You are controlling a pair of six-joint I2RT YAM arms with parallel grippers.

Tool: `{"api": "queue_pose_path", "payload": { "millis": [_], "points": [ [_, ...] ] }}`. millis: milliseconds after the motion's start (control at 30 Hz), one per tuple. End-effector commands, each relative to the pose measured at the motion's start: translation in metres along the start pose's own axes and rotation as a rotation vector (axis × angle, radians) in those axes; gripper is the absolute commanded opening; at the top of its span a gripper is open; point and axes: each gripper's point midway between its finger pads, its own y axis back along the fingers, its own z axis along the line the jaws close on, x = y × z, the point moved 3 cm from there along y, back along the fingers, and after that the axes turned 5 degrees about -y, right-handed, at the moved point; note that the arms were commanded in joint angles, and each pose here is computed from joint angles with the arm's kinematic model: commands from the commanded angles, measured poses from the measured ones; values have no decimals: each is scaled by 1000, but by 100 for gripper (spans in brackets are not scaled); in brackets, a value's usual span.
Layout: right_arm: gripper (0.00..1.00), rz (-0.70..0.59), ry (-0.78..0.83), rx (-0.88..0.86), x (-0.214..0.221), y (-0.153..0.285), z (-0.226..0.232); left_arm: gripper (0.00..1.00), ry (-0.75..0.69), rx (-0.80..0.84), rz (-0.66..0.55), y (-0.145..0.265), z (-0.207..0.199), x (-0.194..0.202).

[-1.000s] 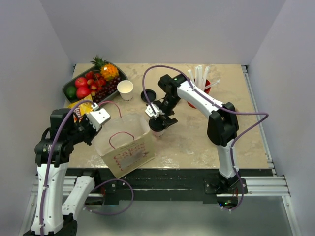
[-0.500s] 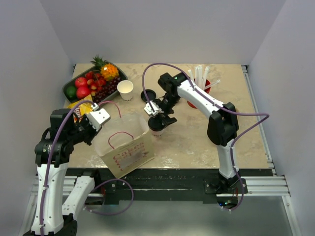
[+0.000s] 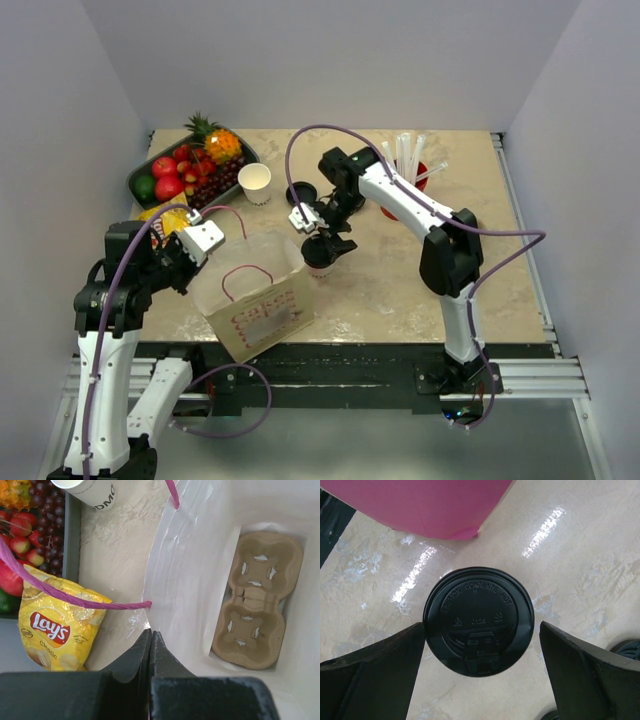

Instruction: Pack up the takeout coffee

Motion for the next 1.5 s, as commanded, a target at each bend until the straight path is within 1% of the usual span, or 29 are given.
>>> {"api": "queue_pose_path", "payload": {
  "millis": [0, 133, 300, 400, 567, 600, 733, 933, 1200, 1333, 1467],
  "points": [
    [98, -37, -58, -61, -9, -11, 10, 0, 38, 42, 10, -5, -7, 5],
    [97, -33, -55, -63, -8, -13, 8, 0, 41, 41, 14, -5, -7, 5],
    [99, -16, -62, -60, -6, -13, 7, 0, 43, 40, 13, -5, -8, 6],
    [98, -6, -60, -62, -5, -13, 8, 0, 48, 37, 12, -5, -8, 7],
    [92, -7, -50, -60, -6, -13, 6, 0, 50, 33, 14, -4, -8, 7],
    [89, -6, -48, -56, -6, -12, 5, 0, 50, 33, 14, -4, -8, 7],
    [82, -3, -56, -38, -9, -8, 2, 0, 50, 34, 11, -4, -8, 6],
    [78, -11, -66, -3, -20, 4, 2, 0, 39, 38, -11, -4, -8, 2],
    [75, -10, -125, 56, -32, 25, 4, 0, 32, 65, -64, -5, -9, -9],
    [72, -3, -141, 111, -41, 43, 6, 0, 21, 69, -75, -10, -9, -7],
    [71, -1, -203, 199, -50, 62, 6, 0, 3, 67, -88, -11, -10, -7]
  ]
}}
